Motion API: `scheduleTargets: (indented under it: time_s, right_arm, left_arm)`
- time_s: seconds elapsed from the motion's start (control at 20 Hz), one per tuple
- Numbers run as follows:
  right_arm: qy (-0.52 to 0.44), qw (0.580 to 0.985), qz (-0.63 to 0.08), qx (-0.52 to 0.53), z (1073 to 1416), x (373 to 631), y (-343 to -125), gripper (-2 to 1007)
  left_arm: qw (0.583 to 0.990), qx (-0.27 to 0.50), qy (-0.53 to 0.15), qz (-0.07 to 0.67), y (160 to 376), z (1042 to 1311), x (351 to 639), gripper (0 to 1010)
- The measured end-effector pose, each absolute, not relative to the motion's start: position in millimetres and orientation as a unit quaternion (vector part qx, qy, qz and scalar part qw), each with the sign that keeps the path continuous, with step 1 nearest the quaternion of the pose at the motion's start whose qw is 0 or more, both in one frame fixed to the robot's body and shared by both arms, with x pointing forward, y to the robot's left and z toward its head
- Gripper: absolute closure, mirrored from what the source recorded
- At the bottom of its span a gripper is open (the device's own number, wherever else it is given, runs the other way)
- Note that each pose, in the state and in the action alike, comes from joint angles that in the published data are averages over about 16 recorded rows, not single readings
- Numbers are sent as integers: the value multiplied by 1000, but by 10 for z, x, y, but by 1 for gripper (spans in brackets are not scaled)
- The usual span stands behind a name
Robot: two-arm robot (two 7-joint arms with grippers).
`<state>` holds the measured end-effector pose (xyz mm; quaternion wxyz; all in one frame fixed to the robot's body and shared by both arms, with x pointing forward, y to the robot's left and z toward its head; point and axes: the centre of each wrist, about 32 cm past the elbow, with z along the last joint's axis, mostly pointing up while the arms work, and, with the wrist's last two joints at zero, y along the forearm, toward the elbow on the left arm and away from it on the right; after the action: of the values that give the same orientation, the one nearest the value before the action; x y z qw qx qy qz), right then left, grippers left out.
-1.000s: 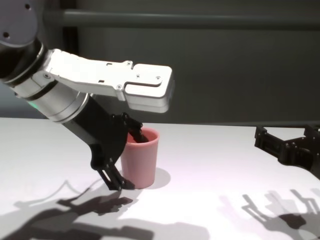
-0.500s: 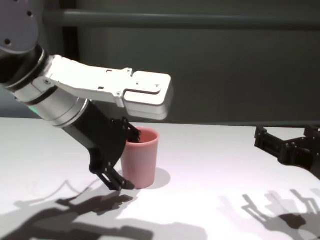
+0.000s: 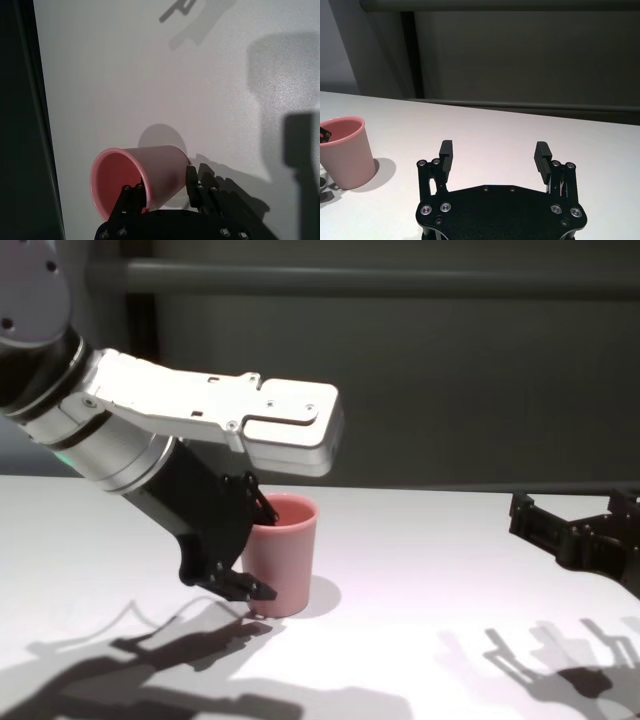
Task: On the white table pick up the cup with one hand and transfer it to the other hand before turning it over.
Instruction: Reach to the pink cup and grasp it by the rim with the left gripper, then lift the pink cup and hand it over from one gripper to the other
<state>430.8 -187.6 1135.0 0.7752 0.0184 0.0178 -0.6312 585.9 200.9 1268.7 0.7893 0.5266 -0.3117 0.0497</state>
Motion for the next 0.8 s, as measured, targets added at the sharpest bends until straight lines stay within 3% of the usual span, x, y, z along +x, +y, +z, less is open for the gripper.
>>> scheduleTargets:
  time_s: [0.4,0.8]
  right_arm:
    - [18,775,-631,18,11350,4308,-1876,3]
    - [18,775,-631,18,11350,4308,-1876,3]
  left_arm:
    - [795,516,-312,59,2053,12694,5852,782]
    - [828,463,-301,96,2142,12664,5842,940]
